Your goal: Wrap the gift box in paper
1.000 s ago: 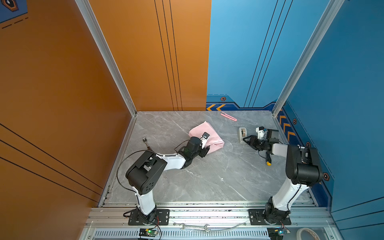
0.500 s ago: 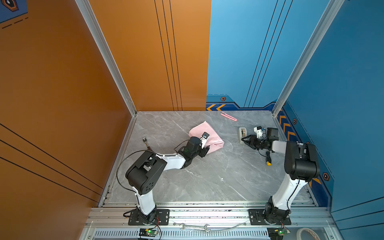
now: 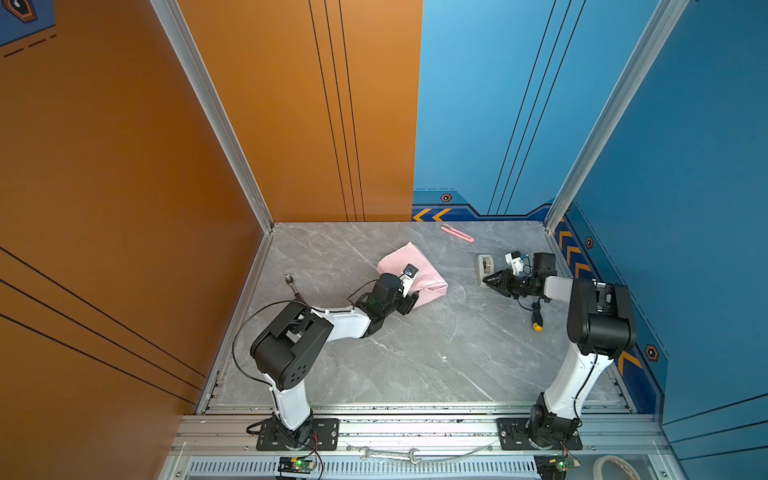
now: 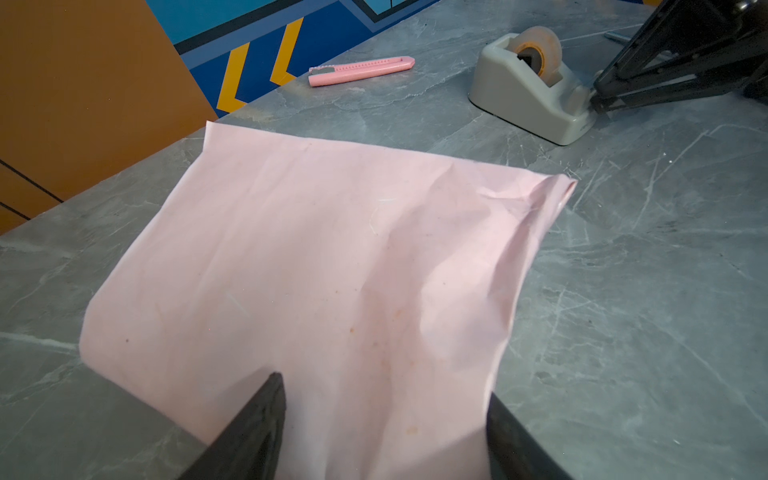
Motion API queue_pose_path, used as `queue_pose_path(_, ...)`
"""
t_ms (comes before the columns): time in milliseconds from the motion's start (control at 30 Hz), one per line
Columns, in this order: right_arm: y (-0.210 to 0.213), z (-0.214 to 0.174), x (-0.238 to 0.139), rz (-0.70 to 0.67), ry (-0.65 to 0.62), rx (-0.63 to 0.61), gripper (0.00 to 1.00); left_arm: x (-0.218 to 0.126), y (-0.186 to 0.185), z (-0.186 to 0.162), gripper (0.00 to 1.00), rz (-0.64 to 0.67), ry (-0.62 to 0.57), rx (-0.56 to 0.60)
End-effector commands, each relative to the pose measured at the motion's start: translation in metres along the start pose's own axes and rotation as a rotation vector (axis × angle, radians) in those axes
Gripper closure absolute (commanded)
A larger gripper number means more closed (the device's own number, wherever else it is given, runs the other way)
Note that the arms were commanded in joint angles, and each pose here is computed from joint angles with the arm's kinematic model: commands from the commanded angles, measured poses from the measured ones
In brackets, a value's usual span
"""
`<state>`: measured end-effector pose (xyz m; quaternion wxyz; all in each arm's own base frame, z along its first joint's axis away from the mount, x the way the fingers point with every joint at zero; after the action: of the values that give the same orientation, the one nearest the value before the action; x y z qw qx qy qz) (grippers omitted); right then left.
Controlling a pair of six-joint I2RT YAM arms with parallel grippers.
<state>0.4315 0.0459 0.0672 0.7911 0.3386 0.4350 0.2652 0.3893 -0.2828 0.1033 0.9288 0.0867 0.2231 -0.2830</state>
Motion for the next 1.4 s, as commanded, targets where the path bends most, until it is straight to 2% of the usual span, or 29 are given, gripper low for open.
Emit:
queue_pose_path(0,-0.005,0.002,-0.002,-0.003,0.008,0.000,0.77,-0.004,0.009,-0.020,0.33,0.019,0.072,-0.023)
queue_pose_path(200,-0.007,-0.001,0.000,-0.001,0.021,0.020,0.91,-0.004,0.008,-0.020,0.33,0.018,0.072,-0.022)
queue_pose_path(333,-0.010,-0.006,0.002,0.019,0.039,0.080,0.99,-0.005,0.009,-0.018,0.33,0.022,0.067,-0.023)
queue_pose_path(600,-0.031,-0.007,-0.004,-0.016,0.024,0.199,1.00,-0.005,0.009,-0.019,0.33,0.021,0.070,-0.021)
queue_pose_path(767,-0.036,-0.015,-0.001,-0.043,0.049,0.212,1.00,-0.005,0.008,-0.018,0.33,0.020,0.068,-0.020)
queue_pose_path(967,-0.013,-0.006,-0.009,-0.040,0.015,0.107,1.00,-0.005,0.009,-0.017,0.33,0.021,0.066,-0.019)
queue_pose_path(1367,0.101,0.017,-0.052,0.022,-0.147,-0.314,1.00,-0.005,0.009,-0.014,0.33,0.019,0.059,-0.019)
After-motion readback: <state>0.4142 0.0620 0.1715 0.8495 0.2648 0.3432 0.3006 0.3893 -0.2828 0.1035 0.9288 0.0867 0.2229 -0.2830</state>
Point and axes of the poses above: each gripper's point midway between its finger pads, its own x axis out along the fingers, its own y axis along the line the jaws close on, z = x × y, the point moved 1 cm from there along -x, back along the fingers, and after that the axes turned 5 degrees about -x, right-handed, at the moved point
